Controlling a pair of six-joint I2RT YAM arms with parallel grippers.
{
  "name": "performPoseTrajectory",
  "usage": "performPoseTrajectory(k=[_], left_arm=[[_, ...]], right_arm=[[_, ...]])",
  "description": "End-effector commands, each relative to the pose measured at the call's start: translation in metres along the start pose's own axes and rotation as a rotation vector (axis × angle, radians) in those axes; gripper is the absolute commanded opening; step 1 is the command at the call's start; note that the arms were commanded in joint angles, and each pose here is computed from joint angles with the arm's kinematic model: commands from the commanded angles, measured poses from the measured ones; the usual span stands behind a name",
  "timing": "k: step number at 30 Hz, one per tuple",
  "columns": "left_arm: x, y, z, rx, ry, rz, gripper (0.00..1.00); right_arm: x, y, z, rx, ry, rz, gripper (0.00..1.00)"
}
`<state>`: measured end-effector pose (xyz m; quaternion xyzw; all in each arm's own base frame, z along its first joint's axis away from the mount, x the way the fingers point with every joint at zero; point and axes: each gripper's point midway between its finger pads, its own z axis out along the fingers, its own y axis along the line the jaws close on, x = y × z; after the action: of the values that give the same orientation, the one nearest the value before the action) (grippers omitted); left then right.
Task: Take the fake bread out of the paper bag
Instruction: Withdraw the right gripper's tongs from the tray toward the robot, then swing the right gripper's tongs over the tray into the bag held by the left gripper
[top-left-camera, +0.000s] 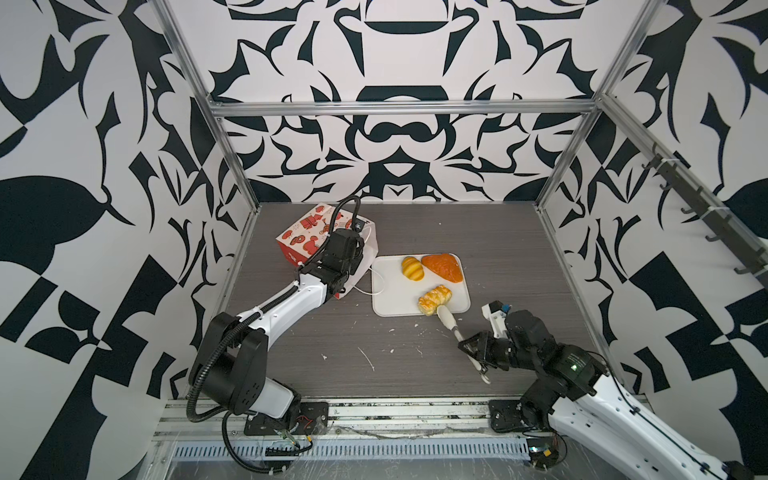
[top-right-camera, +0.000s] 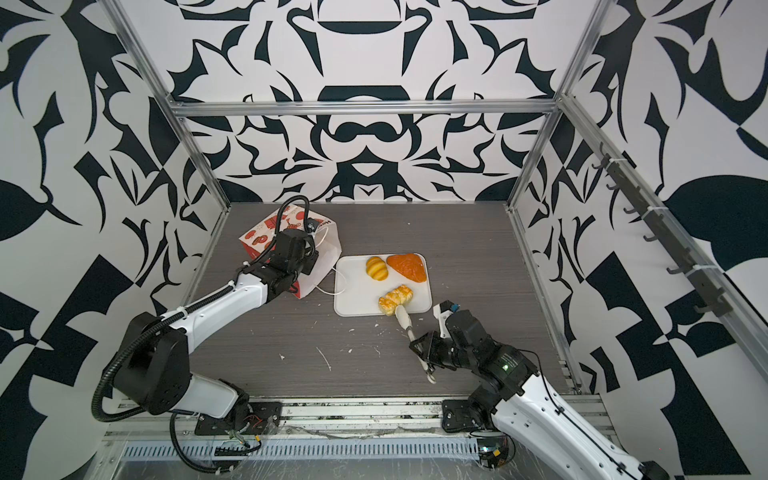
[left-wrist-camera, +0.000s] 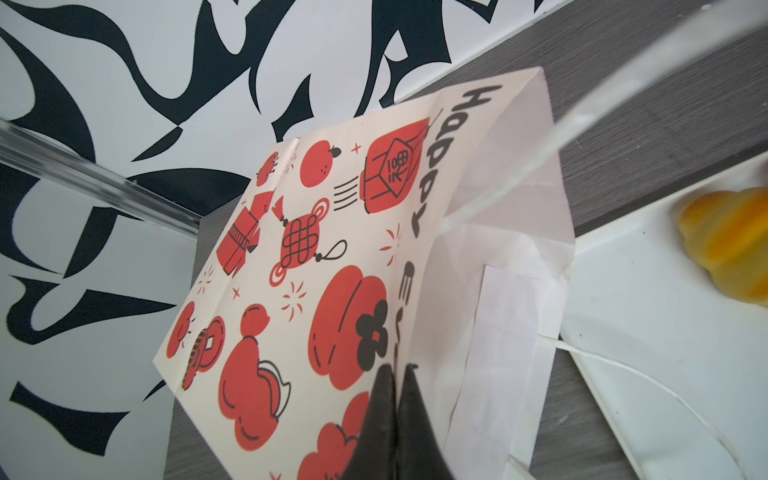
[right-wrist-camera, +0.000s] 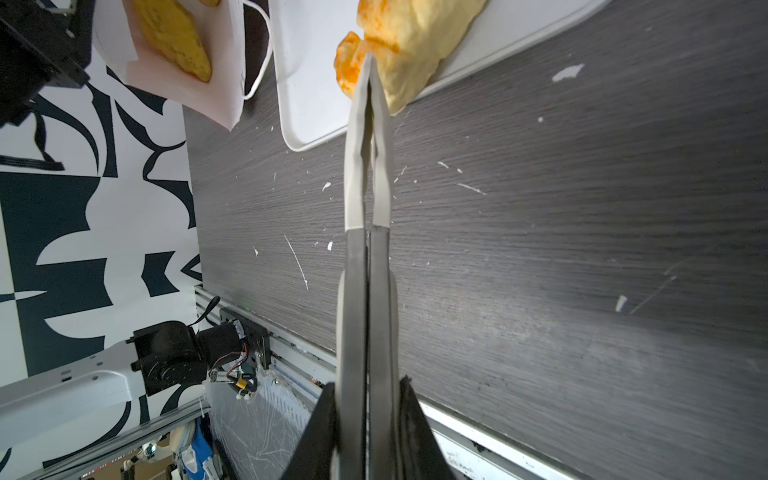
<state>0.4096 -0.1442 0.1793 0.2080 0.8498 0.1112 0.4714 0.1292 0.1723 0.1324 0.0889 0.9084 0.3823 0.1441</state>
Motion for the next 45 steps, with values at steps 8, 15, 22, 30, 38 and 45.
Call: performPoseTrajectory(k=[8, 15, 22, 30, 38, 45], left_arm=[[-0.004, 0.002, -0.002, 0.003, -0.028, -0.036, 0.00], [-0.004, 0.001, -0.002, 0.008, -0.027, -0.038, 0.00], [-0.003, -0.001, -0.002, 0.014, -0.025, -0.043, 0.00], [-0.002, -0.002, 0.000, 0.016, -0.022, -0.038, 0.00], [-0.003, -0.004, 0.004, 0.023, -0.020, -0.034, 0.00], [-0.003, -0.005, 0.005, 0.026, -0.017, -0.032, 0.00]], right_arm=[[0.012, 0.010, 0.011, -0.073, 0.089, -0.017, 0.00], [0.003, 0.014, 0.036, -0.061, 0.113, -0.054, 0.00], [-0.010, 0.027, 0.043, -0.055, 0.112, -0.117, 0.00], [-0.020, 0.027, 0.033, -0.042, 0.078, -0.117, 0.00], [-0.028, 0.015, 0.032, -0.019, 0.060, -0.090, 0.00], [-0.043, 0.019, 0.038, -0.045, 0.061, -0.086, 0.00]])
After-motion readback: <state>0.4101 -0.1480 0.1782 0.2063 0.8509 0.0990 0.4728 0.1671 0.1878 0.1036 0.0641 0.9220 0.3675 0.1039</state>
